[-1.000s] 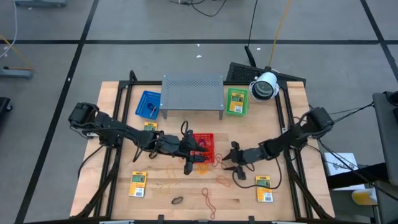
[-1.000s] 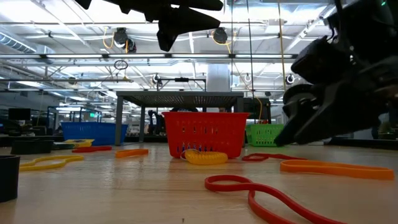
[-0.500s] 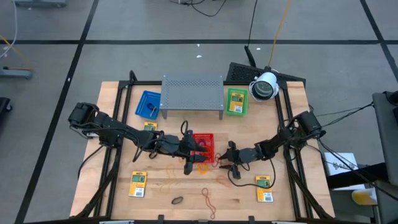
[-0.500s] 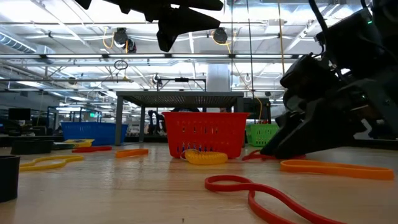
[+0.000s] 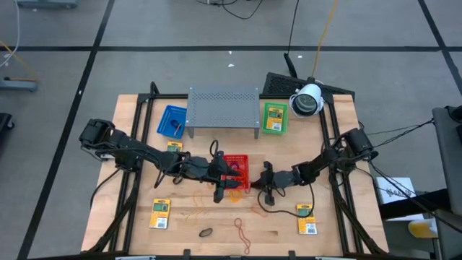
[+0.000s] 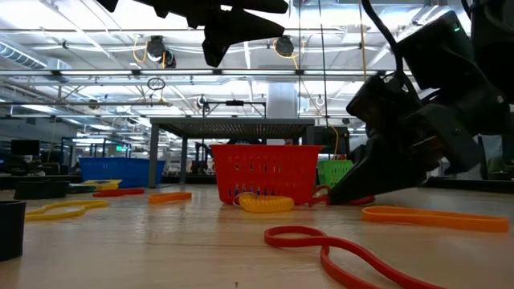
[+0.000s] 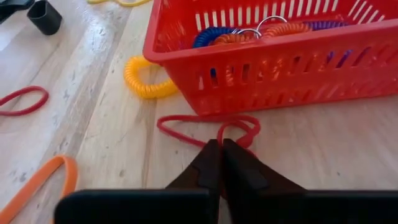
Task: Pick & Place Office Desk Supplies
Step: Put the top right red rubber band into the blue basket
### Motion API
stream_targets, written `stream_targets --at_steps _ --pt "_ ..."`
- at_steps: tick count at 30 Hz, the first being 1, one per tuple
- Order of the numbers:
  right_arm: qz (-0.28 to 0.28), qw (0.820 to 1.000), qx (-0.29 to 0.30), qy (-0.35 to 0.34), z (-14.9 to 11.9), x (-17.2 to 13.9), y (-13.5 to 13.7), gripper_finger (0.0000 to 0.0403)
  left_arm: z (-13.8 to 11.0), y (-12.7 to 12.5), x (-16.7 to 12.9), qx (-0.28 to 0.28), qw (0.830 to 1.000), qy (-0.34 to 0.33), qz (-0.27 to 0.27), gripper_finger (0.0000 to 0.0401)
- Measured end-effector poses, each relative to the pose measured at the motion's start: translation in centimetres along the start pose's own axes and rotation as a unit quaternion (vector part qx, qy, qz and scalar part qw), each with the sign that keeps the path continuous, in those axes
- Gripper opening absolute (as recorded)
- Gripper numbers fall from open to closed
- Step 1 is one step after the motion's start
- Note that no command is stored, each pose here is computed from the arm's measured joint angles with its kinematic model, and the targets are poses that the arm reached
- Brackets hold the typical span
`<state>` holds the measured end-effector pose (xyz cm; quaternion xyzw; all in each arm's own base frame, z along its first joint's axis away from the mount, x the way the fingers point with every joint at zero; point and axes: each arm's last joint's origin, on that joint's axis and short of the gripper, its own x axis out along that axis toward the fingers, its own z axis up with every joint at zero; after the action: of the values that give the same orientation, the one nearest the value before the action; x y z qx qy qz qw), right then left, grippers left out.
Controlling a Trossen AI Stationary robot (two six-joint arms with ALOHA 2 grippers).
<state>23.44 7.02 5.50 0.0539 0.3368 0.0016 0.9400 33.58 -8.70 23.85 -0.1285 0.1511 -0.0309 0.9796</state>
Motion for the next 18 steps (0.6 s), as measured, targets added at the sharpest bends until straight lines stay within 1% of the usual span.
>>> stream_targets --at_steps 2,5,10,13,18 --pt "0.0 1.0 -0.001 0.003 0.0 -0.7 -0.1 0.0003 0.0 0.0 0.0 0.0 1.0 0.0 0.0 0.0147" --pt "-0.002 1.0 0.003 -0.011 0.8 -2.0 -0.2 0.0001 0.0 0.0 0.0 0.0 1.0 0.001 0.0 0.0147" --pt "-0.025 0.999 0.0 -0.041 1.7 -4.4 -0.1 0.0001 -0.1 0.0 0.0 0.001 1.0 0.003 0.001 0.0147" --pt "-0.017 0.995 0.002 -0.098 3.3 -5.7 0.4 0.0001 -0.1 0.1 0.0 0.001 1.0 0.004 0.004 0.0147" --pt "0.007 0.981 -0.016 -0.195 5.7 -8.0 1.1 0.0 0.0 0.4 0.0 0.0 1.0 0.002 0.009 0.0147"
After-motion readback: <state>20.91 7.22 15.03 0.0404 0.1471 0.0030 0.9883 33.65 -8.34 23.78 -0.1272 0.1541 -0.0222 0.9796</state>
